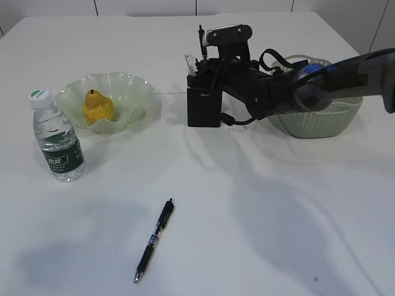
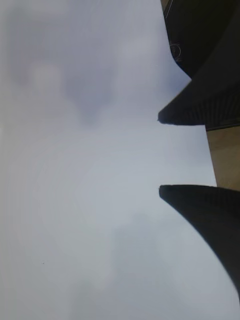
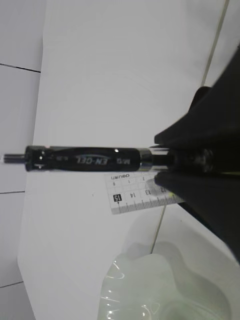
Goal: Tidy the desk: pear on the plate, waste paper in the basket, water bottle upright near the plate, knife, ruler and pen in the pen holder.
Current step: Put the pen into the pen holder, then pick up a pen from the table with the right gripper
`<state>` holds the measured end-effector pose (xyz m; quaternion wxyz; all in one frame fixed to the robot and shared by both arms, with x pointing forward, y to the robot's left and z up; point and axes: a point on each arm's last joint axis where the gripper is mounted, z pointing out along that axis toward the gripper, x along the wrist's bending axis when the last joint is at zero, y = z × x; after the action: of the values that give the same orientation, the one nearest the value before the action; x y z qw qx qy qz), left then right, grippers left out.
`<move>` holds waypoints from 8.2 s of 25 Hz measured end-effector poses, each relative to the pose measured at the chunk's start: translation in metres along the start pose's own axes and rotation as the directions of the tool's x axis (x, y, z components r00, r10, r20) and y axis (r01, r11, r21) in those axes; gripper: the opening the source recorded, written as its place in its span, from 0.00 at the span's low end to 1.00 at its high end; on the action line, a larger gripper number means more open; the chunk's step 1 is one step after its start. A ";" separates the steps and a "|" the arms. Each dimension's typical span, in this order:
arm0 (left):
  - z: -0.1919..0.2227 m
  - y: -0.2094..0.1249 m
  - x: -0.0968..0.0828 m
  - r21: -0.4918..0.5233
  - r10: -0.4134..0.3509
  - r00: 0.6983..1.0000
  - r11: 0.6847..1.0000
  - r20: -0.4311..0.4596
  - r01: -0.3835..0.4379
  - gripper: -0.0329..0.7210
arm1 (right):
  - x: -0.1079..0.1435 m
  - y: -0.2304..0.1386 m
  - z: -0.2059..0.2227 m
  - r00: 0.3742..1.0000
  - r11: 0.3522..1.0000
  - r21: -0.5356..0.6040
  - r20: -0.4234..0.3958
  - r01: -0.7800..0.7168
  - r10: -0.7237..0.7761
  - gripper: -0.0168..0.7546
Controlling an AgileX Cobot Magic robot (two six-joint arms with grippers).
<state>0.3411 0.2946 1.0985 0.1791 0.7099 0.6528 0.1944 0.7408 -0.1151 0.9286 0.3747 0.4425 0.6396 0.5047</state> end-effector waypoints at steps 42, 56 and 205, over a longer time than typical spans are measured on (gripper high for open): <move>0.000 0.000 0.000 -0.004 0.000 1.000 1.000 0.000 0.000 0.41 | 0.001 -0.006 0.000 1.000 0.998 0.068 -0.010 0.008 -0.007 0.20; 0.000 0.000 0.000 -0.004 0.000 1.000 1.000 0.000 0.000 0.41 | 0.001 -0.006 0.000 1.000 0.997 0.071 -0.014 0.016 -0.015 0.24; -0.002 -0.005 0.001 0.031 0.001 1.000 1.000 -0.005 -0.001 0.41 | 0.171 -0.043 -0.097 0.878 0.017 0.910 0.395 -0.414 0.270 0.74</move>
<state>0.3363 0.2956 1.0976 0.1664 0.7123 0.6559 0.1861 0.5873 0.0118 0.9015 -0.1114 0.7428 0.6602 0.0036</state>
